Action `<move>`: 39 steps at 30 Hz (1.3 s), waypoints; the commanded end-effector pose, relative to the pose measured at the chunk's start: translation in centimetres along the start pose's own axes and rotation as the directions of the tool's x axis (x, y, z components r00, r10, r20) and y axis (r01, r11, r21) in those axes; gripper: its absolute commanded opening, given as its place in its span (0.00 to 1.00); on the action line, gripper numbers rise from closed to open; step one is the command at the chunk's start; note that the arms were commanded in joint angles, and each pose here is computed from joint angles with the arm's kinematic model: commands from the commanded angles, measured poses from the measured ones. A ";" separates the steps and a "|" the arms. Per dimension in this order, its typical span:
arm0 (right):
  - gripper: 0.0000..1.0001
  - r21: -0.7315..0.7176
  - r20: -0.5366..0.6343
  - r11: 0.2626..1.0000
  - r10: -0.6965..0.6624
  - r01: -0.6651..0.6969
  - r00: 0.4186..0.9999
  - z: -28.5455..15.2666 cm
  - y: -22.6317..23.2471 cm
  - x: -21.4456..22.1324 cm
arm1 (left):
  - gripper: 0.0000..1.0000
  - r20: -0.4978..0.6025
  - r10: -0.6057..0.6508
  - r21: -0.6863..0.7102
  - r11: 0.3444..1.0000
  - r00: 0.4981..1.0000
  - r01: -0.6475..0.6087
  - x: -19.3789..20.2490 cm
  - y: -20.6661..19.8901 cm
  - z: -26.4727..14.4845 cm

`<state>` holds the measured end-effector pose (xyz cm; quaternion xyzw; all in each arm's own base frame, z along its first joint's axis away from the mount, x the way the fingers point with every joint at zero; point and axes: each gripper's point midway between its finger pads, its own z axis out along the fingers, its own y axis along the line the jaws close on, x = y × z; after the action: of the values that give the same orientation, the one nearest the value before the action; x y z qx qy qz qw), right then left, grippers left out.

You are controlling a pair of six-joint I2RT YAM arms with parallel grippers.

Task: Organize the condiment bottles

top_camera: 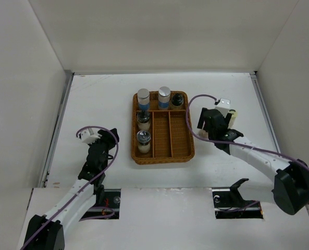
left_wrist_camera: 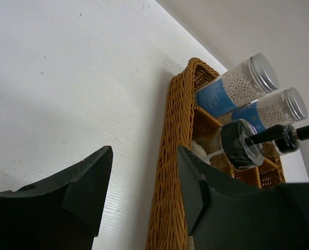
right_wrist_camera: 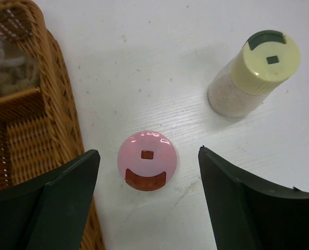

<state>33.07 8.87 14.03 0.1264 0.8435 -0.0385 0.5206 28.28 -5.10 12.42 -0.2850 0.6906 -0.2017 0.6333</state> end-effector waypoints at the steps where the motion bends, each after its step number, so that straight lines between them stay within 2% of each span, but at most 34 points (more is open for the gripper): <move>1: 0.82 -0.021 0.021 1.000 0.010 -0.010 1.000 0.7 0.8 -1.4 | 0.51 -0.003 0.001 -0.004 1.000 1.000 -0.001 0.9 0.9 -0.2; 9: 0.68 0.008 -0.028 1.000 -0.006 0.006 1.000 2.4 0.7 0.0 | 0.51 0.000 -0.004 0.010 1.000 1.000 0.004 0.9 0.7 -0.3; 12: 0.53 0.014 -0.018 1.000 0.004 -0.003 1.000 2.3 0.6 -0.1 | 0.51 -0.004 -0.001 0.008 1.000 1.000 0.002 1.0 0.7 -0.3; 14: 0.49 0.008 0.031 1.000 0.022 -0.022 0.999 1.7 0.5 -1.6 | 0.51 -0.004 -0.002 0.010 1.000 1.000 0.002 1.0 0.6 -0.3; 18: 0.48 -0.026 0.128 0.999 0.028 -0.025 0.991 -0.9 1.4 -5.2 | 0.51 -0.001 -0.003 0.011 1.000 1.000 0.003 0.9 0.6 -0.3; 20: 0.48 -0.086 0.169 0.996 0.037 -0.023 0.985 -2.8 2.9 -7.0 | 0.51 0.001 -0.006 0.013 1.000 1.000 0.006 0.9 0.6 -0.3; 23: 0.47 -0.239 0.188 0.970 0.079 -0.032 0.979 -5.5 6.9 -8.7 | 0.51 0.004 -0.008 0.016 1.000 1.000 0.008 0.8 0.5 -0.4; 27: 0.47 -0.443 0.170 0.896 0.101 -0.016 0.980 -7.7 13.8 -9.3 | 0.51 0.008 -0.011 0.015 1.000 1.000 0.010 0.8 0.6 -0.4; 32: 0.47 -0.510 0.151 0.860 0.062 0.024 0.987 -7.0 19.7 -8.3 | 0.51 -0.004 -0.004 0.004 1.000 1.000 0.005 1.0 0.7 -0.2; 39: 0.47 -0.503 0.134 0.859 -0.033 0.096 0.990 -4.3 23.7 -5.6 | 0.51 -0.001 -0.007 0.013 1.000 1.000 0.007 1.0 0.5 -0.2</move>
<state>36.53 29.45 19.10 -0.0478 0.8237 0.1275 0.5505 28.39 -5.39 12.05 -0.2823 0.6958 -0.2015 0.6290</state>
